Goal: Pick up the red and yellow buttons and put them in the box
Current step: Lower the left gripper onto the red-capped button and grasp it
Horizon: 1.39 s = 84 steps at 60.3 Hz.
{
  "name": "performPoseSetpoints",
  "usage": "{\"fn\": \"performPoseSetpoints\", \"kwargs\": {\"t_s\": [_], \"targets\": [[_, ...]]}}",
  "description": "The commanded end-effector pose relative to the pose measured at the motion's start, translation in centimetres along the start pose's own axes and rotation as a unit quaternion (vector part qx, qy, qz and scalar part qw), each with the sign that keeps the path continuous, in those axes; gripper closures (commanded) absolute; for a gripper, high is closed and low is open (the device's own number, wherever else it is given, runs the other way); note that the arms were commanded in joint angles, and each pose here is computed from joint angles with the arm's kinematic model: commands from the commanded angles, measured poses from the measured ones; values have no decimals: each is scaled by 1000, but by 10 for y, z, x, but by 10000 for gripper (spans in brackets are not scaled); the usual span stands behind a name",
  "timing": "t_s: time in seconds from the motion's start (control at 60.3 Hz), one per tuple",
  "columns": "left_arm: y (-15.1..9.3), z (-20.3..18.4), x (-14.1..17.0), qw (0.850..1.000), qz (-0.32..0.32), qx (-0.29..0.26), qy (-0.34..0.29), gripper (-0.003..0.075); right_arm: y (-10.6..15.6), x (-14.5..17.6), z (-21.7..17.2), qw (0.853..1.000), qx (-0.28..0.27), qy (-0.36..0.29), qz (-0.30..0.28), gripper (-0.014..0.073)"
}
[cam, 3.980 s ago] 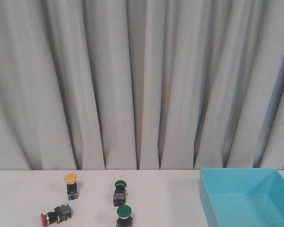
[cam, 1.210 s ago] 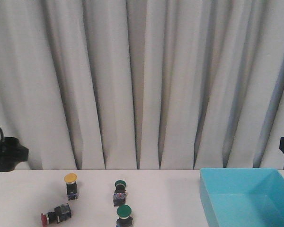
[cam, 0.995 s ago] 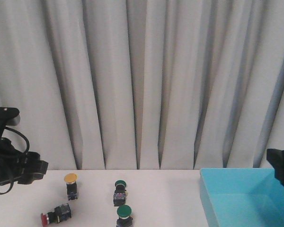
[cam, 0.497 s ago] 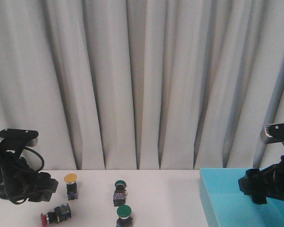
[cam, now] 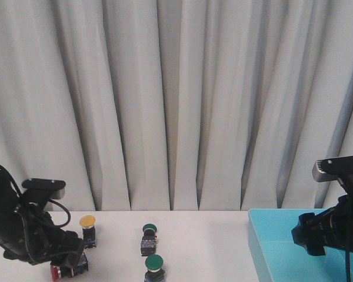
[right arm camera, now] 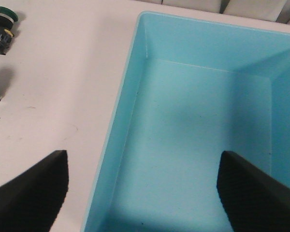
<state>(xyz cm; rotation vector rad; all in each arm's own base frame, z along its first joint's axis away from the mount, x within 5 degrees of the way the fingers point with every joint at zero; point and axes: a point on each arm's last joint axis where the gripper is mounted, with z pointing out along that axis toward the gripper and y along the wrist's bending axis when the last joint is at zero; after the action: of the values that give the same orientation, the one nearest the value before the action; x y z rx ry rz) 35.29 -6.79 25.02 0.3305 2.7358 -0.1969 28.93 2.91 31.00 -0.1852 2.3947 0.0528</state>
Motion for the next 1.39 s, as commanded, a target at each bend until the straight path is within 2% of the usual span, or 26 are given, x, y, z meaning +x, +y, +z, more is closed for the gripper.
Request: {"fn": "performPoseSetpoints", "kwargs": {"t_s": [0.0, 0.265, 0.481, 1.194, 1.376], "targets": [[-4, -9, -10, 999, 8, 9, -30, 206, -1, -15, -15, 999, 5, -54, -1, 4], [-1, 14, -9, 1000, 9, 8, 1, 206, -1, -15, -15, 998, 5, -57, -1, 4], [2, 23, -11, 1000, 17, -1, -3, 206, -1, -16, -15, 998, 5, -61, 0, 4], [8, 63, -5, 999, 19, -6, 48, 206, -1, -17, -15, 998, 5, -68, -1, 4], [9, 69, -4, 998, 18, -6, 53, 255, -1, -17, -15, 998, 5, -67, -1, 4]]}}
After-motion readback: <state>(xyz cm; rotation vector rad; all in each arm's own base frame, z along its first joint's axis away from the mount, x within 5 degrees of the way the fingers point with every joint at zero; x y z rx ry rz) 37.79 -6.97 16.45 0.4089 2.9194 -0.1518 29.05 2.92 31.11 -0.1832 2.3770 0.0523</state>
